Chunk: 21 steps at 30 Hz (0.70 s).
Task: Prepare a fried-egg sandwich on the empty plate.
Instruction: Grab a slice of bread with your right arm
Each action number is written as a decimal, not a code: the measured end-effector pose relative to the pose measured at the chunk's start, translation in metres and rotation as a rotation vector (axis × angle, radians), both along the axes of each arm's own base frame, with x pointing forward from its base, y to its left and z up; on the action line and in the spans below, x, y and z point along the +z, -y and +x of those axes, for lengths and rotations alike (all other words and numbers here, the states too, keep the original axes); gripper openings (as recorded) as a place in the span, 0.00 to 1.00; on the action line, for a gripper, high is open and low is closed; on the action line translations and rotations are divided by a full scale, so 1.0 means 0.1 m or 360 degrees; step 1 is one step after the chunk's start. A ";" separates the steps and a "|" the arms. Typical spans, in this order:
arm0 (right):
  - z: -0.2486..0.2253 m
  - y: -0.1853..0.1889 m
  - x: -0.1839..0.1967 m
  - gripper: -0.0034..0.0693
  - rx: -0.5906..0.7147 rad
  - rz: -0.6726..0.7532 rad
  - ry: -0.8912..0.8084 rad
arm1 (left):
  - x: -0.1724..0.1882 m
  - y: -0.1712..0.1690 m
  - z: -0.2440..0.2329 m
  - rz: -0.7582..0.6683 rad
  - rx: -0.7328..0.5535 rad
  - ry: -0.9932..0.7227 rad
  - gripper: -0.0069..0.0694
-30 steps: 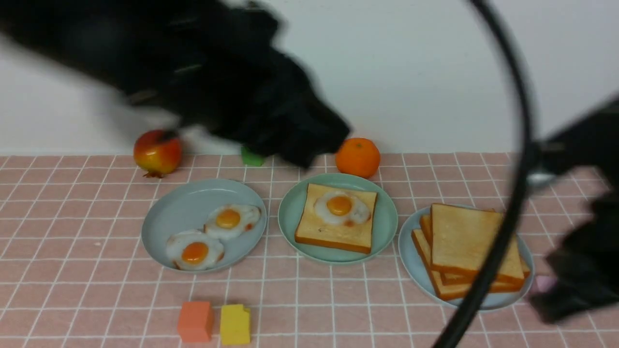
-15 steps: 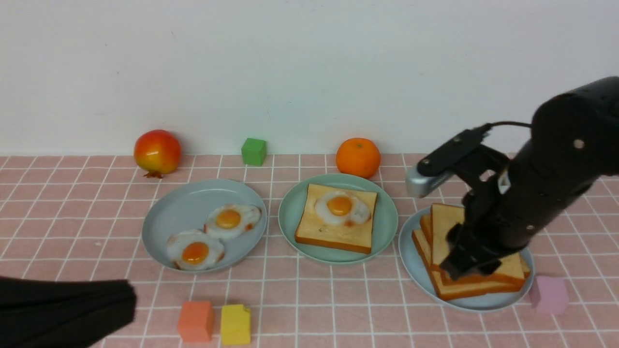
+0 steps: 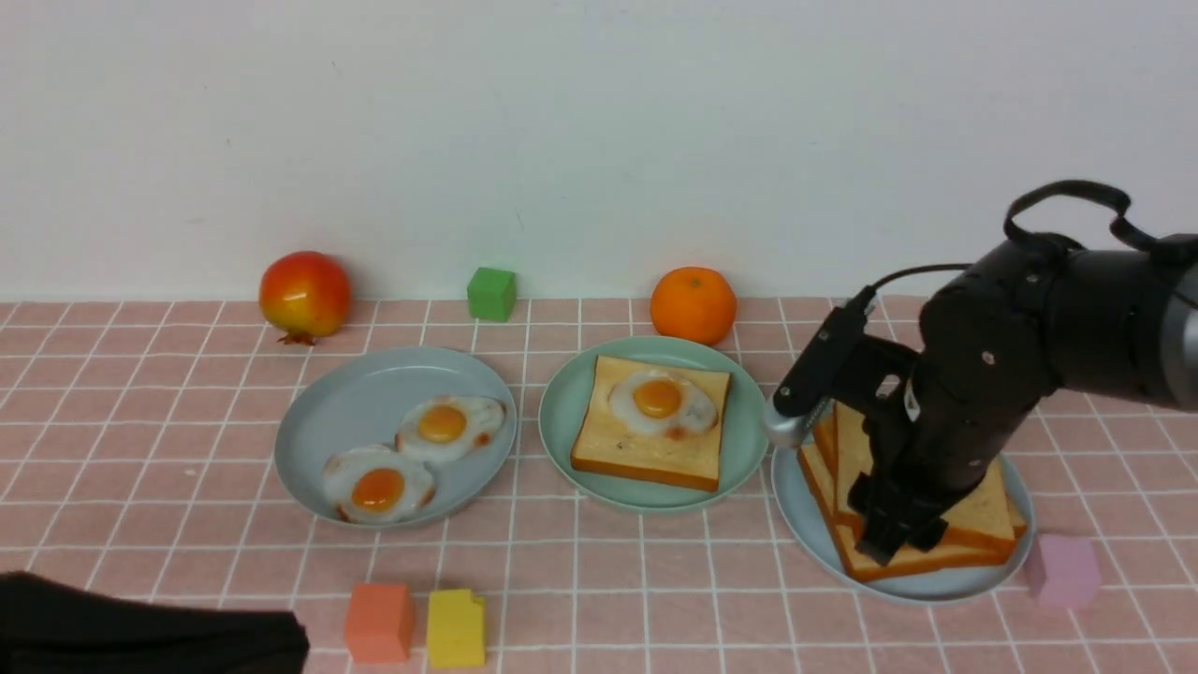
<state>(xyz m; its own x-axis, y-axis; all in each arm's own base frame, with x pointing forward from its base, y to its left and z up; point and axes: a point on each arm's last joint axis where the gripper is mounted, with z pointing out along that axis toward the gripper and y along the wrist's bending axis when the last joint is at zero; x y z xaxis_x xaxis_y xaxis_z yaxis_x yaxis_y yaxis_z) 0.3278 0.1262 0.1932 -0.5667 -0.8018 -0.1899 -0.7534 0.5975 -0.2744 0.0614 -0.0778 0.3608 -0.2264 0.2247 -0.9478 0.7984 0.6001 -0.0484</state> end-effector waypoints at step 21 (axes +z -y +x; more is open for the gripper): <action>0.12 0.09 -0.12 0.28 -0.0029 -0.0002 -0.0009 | -0.02 0.00 -0.01 0.0022 -0.0017 -0.0024 0.11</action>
